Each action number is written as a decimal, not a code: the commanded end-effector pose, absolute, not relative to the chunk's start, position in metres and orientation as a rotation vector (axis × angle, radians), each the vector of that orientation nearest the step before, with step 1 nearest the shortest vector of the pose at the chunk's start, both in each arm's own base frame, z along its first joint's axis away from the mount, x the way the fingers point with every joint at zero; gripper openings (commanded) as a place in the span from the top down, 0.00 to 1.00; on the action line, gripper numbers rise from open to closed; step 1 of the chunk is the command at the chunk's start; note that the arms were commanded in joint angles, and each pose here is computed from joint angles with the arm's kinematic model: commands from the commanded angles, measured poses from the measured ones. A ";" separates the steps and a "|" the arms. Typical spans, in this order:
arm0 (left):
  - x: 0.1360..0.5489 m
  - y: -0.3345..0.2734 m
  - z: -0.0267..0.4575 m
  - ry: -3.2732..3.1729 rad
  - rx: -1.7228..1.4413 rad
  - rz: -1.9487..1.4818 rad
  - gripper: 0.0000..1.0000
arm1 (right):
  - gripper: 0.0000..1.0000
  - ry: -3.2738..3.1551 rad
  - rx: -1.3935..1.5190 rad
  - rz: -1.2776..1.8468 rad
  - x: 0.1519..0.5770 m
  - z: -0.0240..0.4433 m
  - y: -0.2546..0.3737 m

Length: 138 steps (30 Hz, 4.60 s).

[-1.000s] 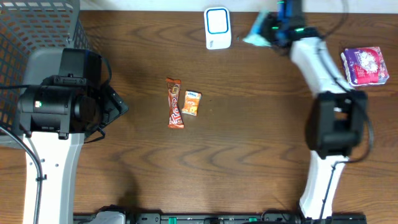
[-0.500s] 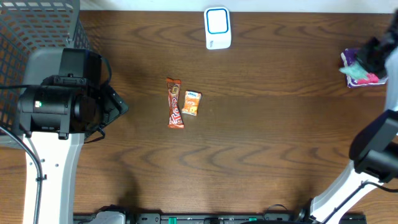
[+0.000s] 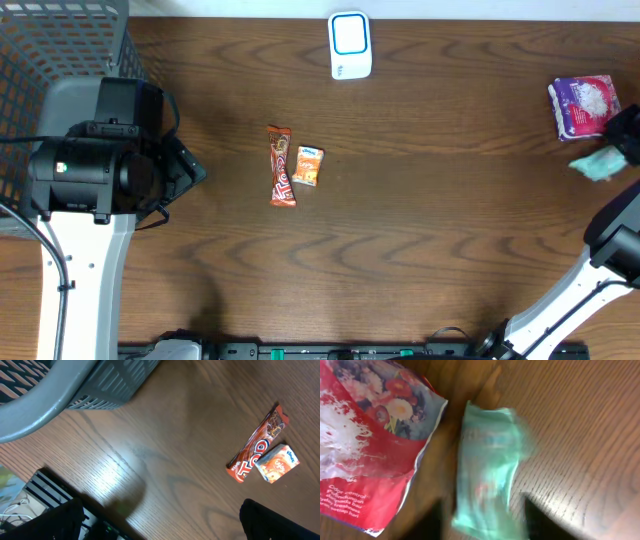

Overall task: Scan the item barcode
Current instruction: 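Carry the wipes pouch right and drop it below the Carefree pack, then move the right gripper back over the Kleenex pack and TOP bar, then lower the right gripper and grasp the orange Kleenex pack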

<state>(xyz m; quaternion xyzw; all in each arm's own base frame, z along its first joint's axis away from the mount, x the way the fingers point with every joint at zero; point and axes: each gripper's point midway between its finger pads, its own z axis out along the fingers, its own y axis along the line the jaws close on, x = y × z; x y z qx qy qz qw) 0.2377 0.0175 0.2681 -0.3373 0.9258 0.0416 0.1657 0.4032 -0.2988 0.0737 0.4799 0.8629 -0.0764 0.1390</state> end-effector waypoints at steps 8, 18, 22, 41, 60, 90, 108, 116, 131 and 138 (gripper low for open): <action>0.235 0.021 0.270 2.619 -0.979 0.131 0.01 | 0.07 2.373 1.232 0.137 0.424 0.158 -0.264; 0.235 0.021 0.270 2.619 -0.979 0.131 0.01 | 0.06 2.275 0.656 0.791 0.448 0.267 -0.141; 0.235 0.021 0.270 2.619 -0.979 0.131 0.01 | 0.02 2.396 0.602 0.853 0.442 0.252 -0.096; 0.235 0.021 0.270 2.619 -0.979 0.131 0.01 | 0.01 2.770 -0.071 0.837 0.417 0.178 0.139; 0.235 0.021 0.270 2.619 -0.979 0.131 0.01 | 0.01 2.747 -0.435 0.641 0.394 0.160 0.233; 0.235 0.021 0.270 2.619 -0.979 0.131 0.01 | 0.01 2.700 -0.367 0.667 0.388 0.115 0.278; 0.235 0.021 0.270 2.619 -0.979 0.131 0.01 | 0.01 2.679 -0.122 0.586 0.407 0.115 0.272; 0.235 0.021 0.270 2.619 -0.979 0.131 0.01 | 0.09 2.740 0.086 0.633 0.411 0.086 0.281; 0.235 0.021 0.270 2.619 -0.979 0.131 0.01 | 0.59 2.750 -0.080 0.488 0.394 0.052 0.311; 0.235 0.021 0.270 2.619 -0.979 0.131 0.01 | 0.57 2.739 -0.127 0.387 0.387 0.048 0.312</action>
